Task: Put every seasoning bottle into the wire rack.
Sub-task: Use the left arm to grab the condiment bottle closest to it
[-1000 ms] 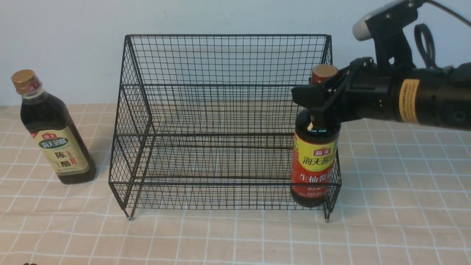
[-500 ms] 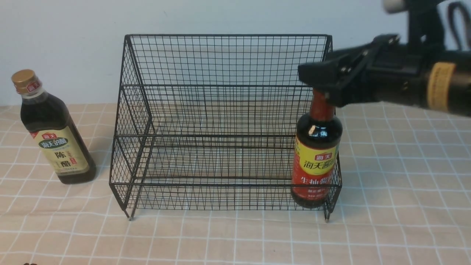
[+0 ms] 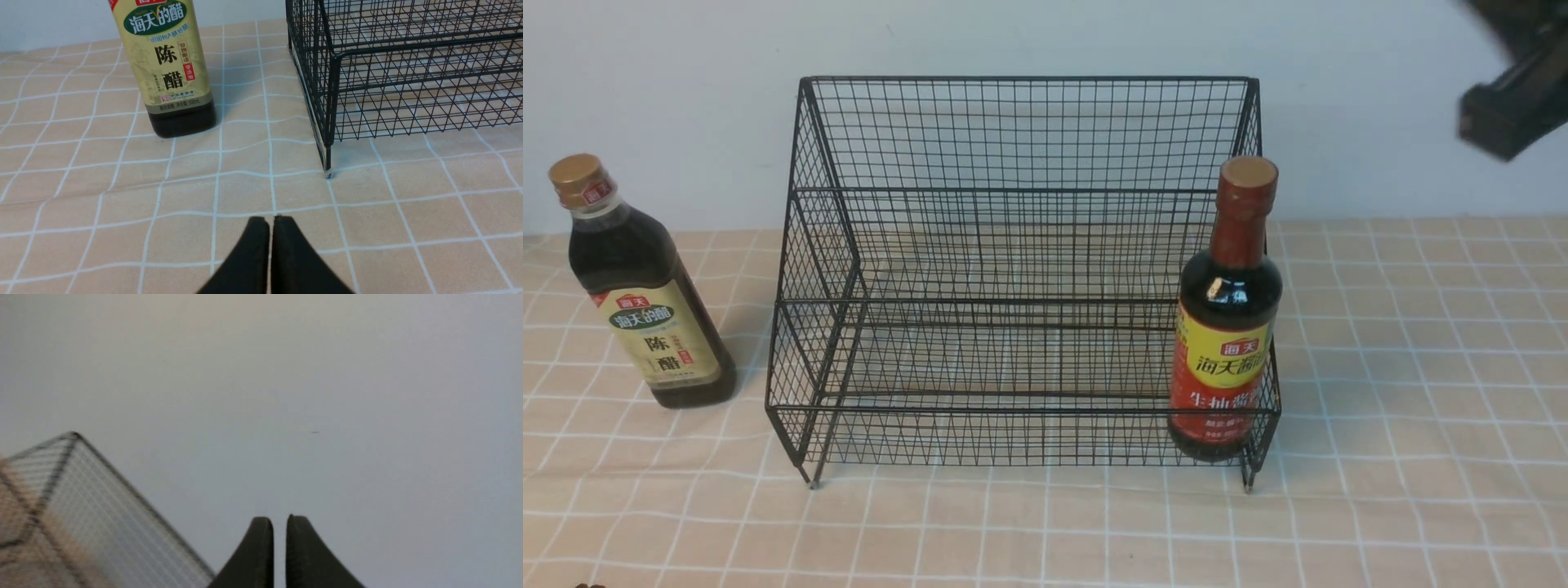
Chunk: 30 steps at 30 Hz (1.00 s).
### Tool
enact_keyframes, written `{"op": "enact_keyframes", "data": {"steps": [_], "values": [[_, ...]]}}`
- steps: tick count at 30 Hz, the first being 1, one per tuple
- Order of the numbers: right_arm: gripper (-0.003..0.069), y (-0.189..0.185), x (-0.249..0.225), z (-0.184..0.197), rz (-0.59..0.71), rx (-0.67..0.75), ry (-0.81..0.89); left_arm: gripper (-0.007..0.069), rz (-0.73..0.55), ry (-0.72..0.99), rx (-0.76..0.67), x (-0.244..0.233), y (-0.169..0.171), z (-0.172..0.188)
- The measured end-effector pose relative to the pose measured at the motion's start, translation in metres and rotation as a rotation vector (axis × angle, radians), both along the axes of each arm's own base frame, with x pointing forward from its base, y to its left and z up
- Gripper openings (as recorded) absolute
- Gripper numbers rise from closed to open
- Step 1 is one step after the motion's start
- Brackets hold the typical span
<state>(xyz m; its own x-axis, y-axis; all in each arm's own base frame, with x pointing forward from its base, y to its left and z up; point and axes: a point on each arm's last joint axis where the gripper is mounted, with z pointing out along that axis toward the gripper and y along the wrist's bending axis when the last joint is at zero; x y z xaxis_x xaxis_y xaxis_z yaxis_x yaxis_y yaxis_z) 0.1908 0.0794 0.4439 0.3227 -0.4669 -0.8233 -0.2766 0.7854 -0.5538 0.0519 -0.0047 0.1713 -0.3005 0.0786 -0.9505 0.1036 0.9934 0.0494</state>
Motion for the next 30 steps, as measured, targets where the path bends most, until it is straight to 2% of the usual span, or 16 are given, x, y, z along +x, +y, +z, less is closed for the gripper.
{"op": "enact_keyframes", "data": {"steps": [1, 3, 5, 7, 8, 9, 11, 12, 13, 14, 15, 16, 17, 23, 30], "values": [[0.0011, -0.001, 0.000, 0.001, -0.013, 0.004, -0.004, -0.0007, 0.000, 0.000, 0.000, 0.000, 0.000, 0.000], [-0.0007, -0.021, -0.005, 0.009, -0.207, -0.018, -0.073, -0.0007, 0.000, 0.000, 0.000, 0.000, 0.000, 0.000], [-0.0012, -0.039, -0.008, 0.012, -0.366, 0.076, -0.050, -0.0007, 0.000, 0.000, 0.000, 0.000, 0.000, 0.000], [-0.0013, -0.058, -0.014, 0.006, -0.529, 0.271, 0.060, -0.0007, 0.000, 0.000, 0.000, 0.000, 0.000, 0.000], [-0.0012, -0.062, -0.016, 0.005, -0.564, 0.296, 0.076, -0.0007, 0.000, 0.000, 0.000, 0.000, 0.000, 0.000], [-0.0013, -0.071, -0.022, -0.009, -0.659, 0.470, 0.249, -0.0007, 0.000, 0.000, 0.000, 0.000, 0.000, 0.000], [-0.0013, -0.073, -0.029, -0.025, -0.707, 0.571, 0.442, -0.0007, 0.000, 0.000, 0.000, 0.000, 0.000, 0.000], [-0.0013, -0.068, -0.034, -0.035, -0.657, 0.603, 0.569, -0.0007, 0.000, 0.000, 0.000, 0.000, 0.000, 0.000], [-0.0013, -0.062, -0.037, -0.041, -0.675, 0.615, 0.676, -0.0007, 0.000, 0.000, 0.000, 0.000, 0.000, 0.000], [-0.0013, -0.061, -0.038, -0.042, -0.637, 0.602, 0.698, -0.0007, 0.000, 0.000, 0.000, 0.000, 0.000, 0.000], [-0.0013, -0.047, -0.041, -0.048, -0.509, 0.600, 0.821, -0.0007, 0.000, 0.000, 0.000, 0.000, 0.000, 0.000], [-0.0013, -0.043, -0.042, -0.048, -0.458, 0.572, 0.841, -0.0007, 0.000, 0.000, 0.000, 0.000, 0.000, 0.000], [-0.0013, -0.033, -0.043, -0.047, -0.339, 0.545, 0.864, -0.0007, 0.000, 0.000, 0.000, 0.000, 0.000, 0.000], [-0.0013, -0.016, -0.043, -0.037, -0.115, 0.512, 0.810, -0.0007, 0.000, 0.000, 0.000, 0.000, 0.000, 0.000], [-0.0013, -0.010, -0.044, -0.033, -0.037, 0.579, 0.820, -0.0007, 0.000, 0.000, 0.000, 0.000, 0.000, 0.000]]}}
